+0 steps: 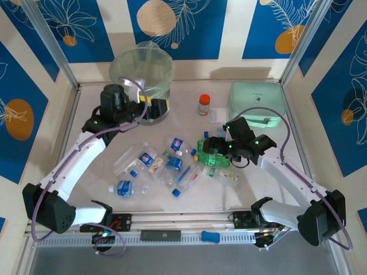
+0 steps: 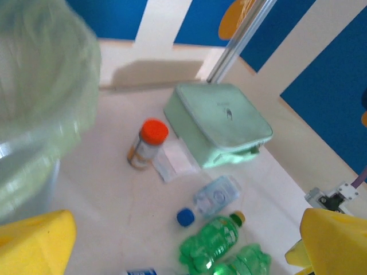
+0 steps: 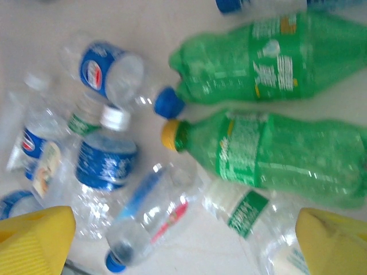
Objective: Put the plastic bottles in the bin
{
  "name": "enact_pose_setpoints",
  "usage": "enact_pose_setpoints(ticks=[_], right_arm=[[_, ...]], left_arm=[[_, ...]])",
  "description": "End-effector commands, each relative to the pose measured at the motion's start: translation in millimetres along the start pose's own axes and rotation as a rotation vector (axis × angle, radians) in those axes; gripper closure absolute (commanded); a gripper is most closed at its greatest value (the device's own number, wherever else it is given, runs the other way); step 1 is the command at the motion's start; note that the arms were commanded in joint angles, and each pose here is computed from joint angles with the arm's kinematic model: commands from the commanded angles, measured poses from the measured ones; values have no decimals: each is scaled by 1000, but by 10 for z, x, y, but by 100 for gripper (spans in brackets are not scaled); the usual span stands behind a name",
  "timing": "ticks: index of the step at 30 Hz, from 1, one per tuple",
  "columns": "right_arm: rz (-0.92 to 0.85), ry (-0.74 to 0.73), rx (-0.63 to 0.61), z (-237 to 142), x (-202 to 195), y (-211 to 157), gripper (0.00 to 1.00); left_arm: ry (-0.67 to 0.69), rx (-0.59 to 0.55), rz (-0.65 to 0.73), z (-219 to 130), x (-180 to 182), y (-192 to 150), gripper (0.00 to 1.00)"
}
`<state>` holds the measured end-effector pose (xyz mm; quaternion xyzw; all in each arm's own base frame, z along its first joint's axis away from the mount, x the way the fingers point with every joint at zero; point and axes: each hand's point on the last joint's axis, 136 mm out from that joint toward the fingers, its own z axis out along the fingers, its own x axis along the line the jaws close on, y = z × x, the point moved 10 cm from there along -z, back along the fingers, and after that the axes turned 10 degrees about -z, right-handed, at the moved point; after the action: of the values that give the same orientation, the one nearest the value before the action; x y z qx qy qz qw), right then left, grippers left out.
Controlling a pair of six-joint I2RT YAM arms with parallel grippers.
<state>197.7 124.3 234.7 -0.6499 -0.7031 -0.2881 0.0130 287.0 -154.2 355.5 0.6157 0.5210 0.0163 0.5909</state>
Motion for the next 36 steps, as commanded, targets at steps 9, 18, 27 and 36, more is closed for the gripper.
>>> enact_pose_setpoints(ticks=[9,18,27,36], right_arm=[[3,-52,180,134,276,-380,1],[183,-34,183,645,646,-595,5],[327,-98,182,1063,684,-546,11],[449,-136,199,1336,482,-502,19]], left_arm=[[-89,98,-183,191,141,-926,0],[99,40,-232,102,519,-1318,1],[218,-39,-123,-88,585,-1311,1],[285,-49,-23,-214,611,-1323,1]])
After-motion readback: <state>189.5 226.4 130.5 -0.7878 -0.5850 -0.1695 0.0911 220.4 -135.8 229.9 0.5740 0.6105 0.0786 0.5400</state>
